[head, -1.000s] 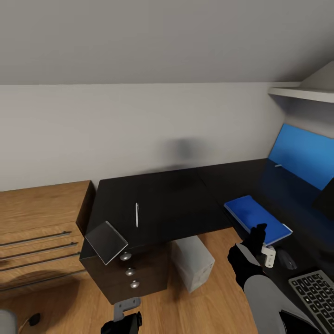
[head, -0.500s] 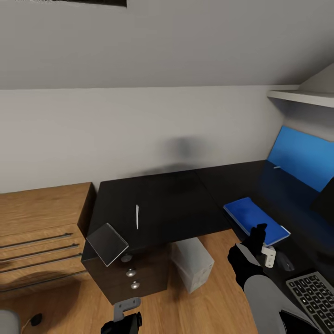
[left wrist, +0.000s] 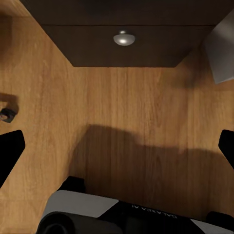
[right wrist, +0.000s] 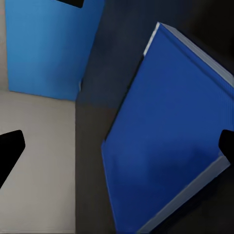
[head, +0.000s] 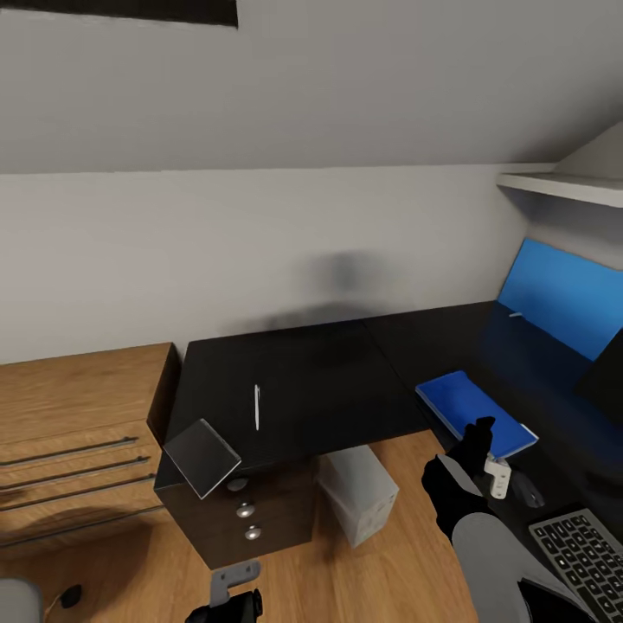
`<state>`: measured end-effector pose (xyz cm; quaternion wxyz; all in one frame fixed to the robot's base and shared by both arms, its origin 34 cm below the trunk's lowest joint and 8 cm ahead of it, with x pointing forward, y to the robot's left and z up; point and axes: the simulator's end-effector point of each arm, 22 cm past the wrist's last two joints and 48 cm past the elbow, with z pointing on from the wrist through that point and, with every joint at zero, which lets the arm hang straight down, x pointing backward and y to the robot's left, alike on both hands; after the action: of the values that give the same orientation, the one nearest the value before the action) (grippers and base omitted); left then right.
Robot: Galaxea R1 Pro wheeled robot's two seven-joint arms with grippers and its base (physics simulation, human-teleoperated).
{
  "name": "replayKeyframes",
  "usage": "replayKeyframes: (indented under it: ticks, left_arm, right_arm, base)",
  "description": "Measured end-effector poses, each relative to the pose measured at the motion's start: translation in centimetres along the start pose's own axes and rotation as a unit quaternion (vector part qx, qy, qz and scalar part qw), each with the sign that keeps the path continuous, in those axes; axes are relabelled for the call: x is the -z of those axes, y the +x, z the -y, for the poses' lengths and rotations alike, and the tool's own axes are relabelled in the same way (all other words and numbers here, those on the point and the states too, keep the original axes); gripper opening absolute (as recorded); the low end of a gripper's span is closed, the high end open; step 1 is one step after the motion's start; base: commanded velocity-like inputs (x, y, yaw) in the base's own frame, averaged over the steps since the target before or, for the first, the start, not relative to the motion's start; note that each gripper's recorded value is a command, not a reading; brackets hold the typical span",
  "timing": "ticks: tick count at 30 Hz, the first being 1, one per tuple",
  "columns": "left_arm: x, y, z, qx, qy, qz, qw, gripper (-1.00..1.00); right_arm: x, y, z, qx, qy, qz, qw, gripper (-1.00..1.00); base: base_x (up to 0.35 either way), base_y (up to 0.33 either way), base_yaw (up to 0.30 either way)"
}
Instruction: In the bedroom, organize the workspace by keeping the computer under the desk, ensuring the monitor is on the desk, placing the keyboard on the desk next to the monitor, placing the mouse on the desk next to the keyboard, moving the folder from the swivel chair onto the desk next to the mouse, stacking the notebook on top of the folder with the pen on top of the notebook, and positioning the swivel chair next to the desk.
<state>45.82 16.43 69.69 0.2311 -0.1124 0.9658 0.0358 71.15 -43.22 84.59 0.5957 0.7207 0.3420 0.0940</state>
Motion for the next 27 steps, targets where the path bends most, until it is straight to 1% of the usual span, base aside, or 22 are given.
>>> replayKeyframes:
  ticks: [6, 10, 16, 23, 25, 27]
  left_arm:
    - [0.0, 0.0, -0.1, 0.0, -0.001, 0.0, 1.0, 1.0]
    - [0.1, -0.2, 0.0, 0.0, 0.0, 0.002, 1.0, 1.0]
    - [0.1, -0.2, -0.2, 0.0, -0.002, 0.003, 1.0, 1.0]
    - [0.2, -0.4, -0.3, 0.001, -0.003, 0.007, 1.0, 1.0]
    - [0.2, -0.4, -0.3, 0.001, -0.004, 0.007, 1.0, 1.0]
    - [0.0, -0.1, -0.7, -0.001, -0.008, 0.004, 1.0, 1.0]
  right_arm:
    - [0.5, 0.6, 0.3, 0.001, 0.003, -0.006, 1.0, 1.0]
    - [1.8, 2.0, 0.3, -0.002, 0.005, -0.017, 0.9998, 1.0]
    - [3.1, 3.3, -0.5, 0.0, -0.012, -0.032, 0.9994, 1.0]
    - [4.4, 4.8, -0.9, 0.02, -0.032, -0.056, 0.9977, 1.0]
    - [4.8, 5.4, -1.0, 0.028, -0.039, -0.065, 0.9967, 1.0]
    - [5.6, 6.3, -0.9, 0.043, -0.048, -0.081, 0.9947, 1.0]
  base:
    - [0.0, 0.0, 0.016]
    - [0.0, 0.0, 0.071]
    - [0.0, 0.0, 0.092]
    - [0.0, 0.0, 0.108]
    - [0.0, 0.0, 0.132]
    - [0.0, 0.0, 0.138]
